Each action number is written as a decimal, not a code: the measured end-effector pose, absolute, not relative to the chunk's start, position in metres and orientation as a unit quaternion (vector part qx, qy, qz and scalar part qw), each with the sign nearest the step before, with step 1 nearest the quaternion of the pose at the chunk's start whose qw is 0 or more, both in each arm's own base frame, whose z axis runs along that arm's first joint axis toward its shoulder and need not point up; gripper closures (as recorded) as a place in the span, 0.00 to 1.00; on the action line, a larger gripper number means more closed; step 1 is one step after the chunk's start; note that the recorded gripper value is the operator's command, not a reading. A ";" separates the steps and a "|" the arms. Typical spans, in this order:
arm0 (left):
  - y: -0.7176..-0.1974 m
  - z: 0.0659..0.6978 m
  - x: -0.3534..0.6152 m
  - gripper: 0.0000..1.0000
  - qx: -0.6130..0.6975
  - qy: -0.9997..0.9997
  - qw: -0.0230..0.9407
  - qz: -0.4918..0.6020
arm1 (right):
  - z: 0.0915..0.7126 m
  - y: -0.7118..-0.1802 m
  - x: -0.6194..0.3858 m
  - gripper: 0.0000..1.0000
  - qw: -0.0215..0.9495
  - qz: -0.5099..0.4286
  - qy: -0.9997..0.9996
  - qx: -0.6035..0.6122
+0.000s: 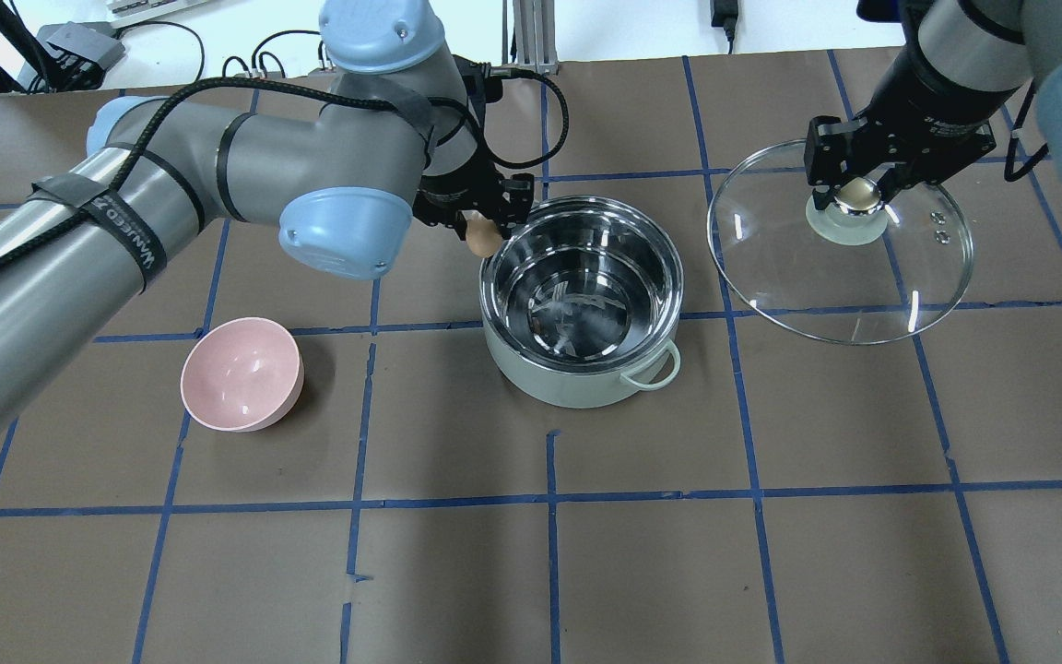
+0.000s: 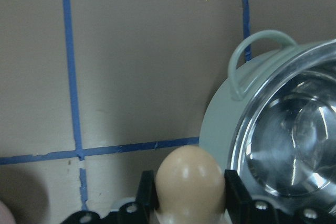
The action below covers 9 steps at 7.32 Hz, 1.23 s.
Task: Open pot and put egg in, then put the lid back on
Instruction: 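Lift the egg with the left gripper and carry it over the pot, then lower the egg into the pot and open the left gripper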
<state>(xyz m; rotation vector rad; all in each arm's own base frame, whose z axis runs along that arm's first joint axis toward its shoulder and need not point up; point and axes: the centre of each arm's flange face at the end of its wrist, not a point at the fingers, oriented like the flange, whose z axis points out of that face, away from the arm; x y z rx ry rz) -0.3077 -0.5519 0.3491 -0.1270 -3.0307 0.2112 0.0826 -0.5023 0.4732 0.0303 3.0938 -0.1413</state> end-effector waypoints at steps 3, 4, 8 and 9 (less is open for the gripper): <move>-0.539 0.320 -0.348 0.87 -0.060 -0.996 0.027 0.066 | 0.473 -0.502 0.082 0.77 0.022 -0.044 0.999 0.009; -0.541 0.306 -0.354 0.84 -0.064 -0.996 0.018 0.068 | 0.472 -0.502 0.082 0.77 0.022 -0.044 0.999 0.009; -0.535 0.291 -0.365 0.17 -0.073 -0.995 -0.003 0.069 | 0.472 -0.502 0.082 0.75 0.022 -0.045 0.999 0.009; -0.533 0.298 -0.364 0.12 -0.074 -0.994 -0.002 0.075 | 0.472 -0.502 0.082 0.75 0.022 -0.044 0.999 0.009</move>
